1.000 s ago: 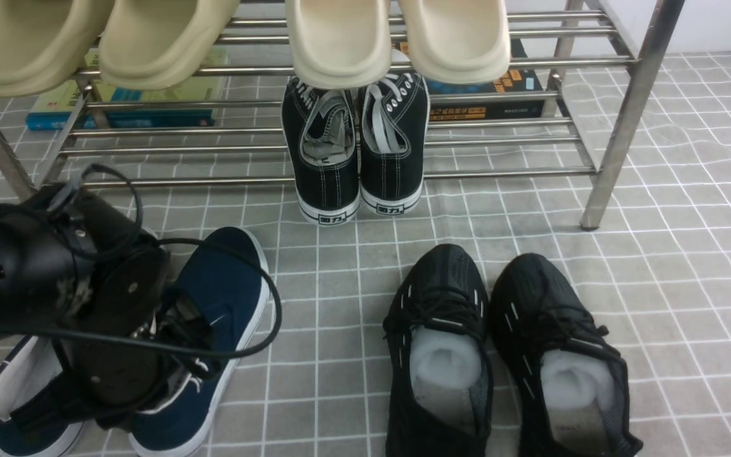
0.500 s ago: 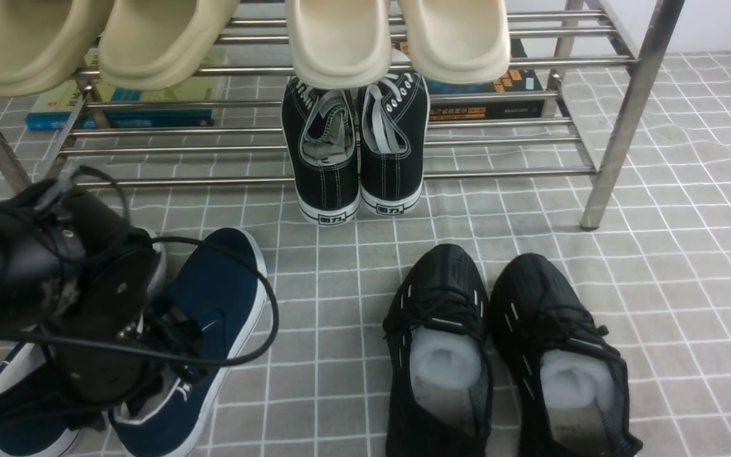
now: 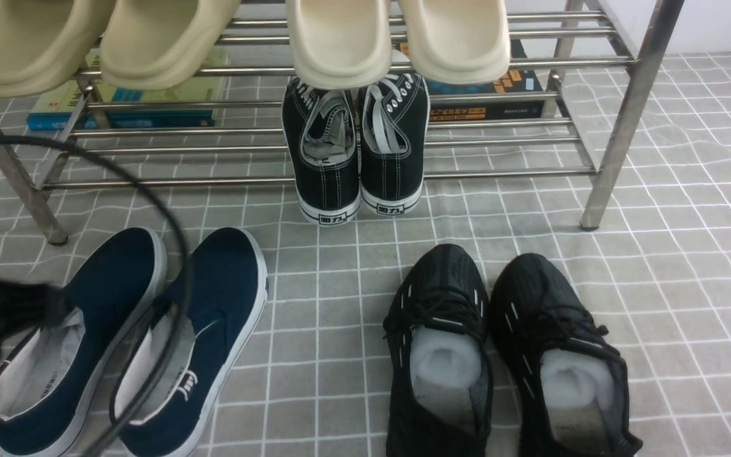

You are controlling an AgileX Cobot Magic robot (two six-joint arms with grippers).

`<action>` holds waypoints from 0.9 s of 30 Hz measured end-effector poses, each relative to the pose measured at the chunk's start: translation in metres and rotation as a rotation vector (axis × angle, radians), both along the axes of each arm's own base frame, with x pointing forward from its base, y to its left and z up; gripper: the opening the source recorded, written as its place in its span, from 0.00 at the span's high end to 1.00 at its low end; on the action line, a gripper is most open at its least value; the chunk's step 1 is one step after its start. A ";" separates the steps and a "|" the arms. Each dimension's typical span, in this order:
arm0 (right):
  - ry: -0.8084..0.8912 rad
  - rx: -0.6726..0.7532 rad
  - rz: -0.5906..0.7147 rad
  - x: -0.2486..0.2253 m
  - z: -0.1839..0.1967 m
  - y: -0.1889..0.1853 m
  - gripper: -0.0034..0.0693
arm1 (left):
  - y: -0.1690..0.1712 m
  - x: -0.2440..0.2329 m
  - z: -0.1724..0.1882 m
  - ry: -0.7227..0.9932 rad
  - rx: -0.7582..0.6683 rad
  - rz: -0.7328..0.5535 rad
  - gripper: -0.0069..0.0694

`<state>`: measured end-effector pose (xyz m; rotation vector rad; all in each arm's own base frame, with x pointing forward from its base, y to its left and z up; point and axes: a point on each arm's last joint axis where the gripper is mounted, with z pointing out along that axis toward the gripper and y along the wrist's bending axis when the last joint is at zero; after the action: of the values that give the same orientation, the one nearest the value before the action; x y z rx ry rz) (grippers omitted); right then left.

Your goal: Take the shoes off the shelf with your hand from the grey coffee tablecloth.

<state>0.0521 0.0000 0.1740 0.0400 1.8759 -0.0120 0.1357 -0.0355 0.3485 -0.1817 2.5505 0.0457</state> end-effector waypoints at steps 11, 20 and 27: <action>0.000 0.000 0.000 0.000 0.000 0.000 0.62 | 0.008 -0.057 -0.018 -0.519 -0.279 -0.254 0.91; 0.000 0.000 0.000 0.000 0.000 0.000 0.62 | 0.006 -0.056 -0.042 -0.558 -0.296 -0.277 0.90; 0.000 0.000 0.000 0.000 0.000 0.000 0.62 | 0.006 -0.055 -0.045 -0.560 -0.263 -0.294 0.89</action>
<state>0.0521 0.0000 0.1740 0.0400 1.8759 -0.0120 0.0810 -0.0294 0.3031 0.0759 1.9901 -0.4000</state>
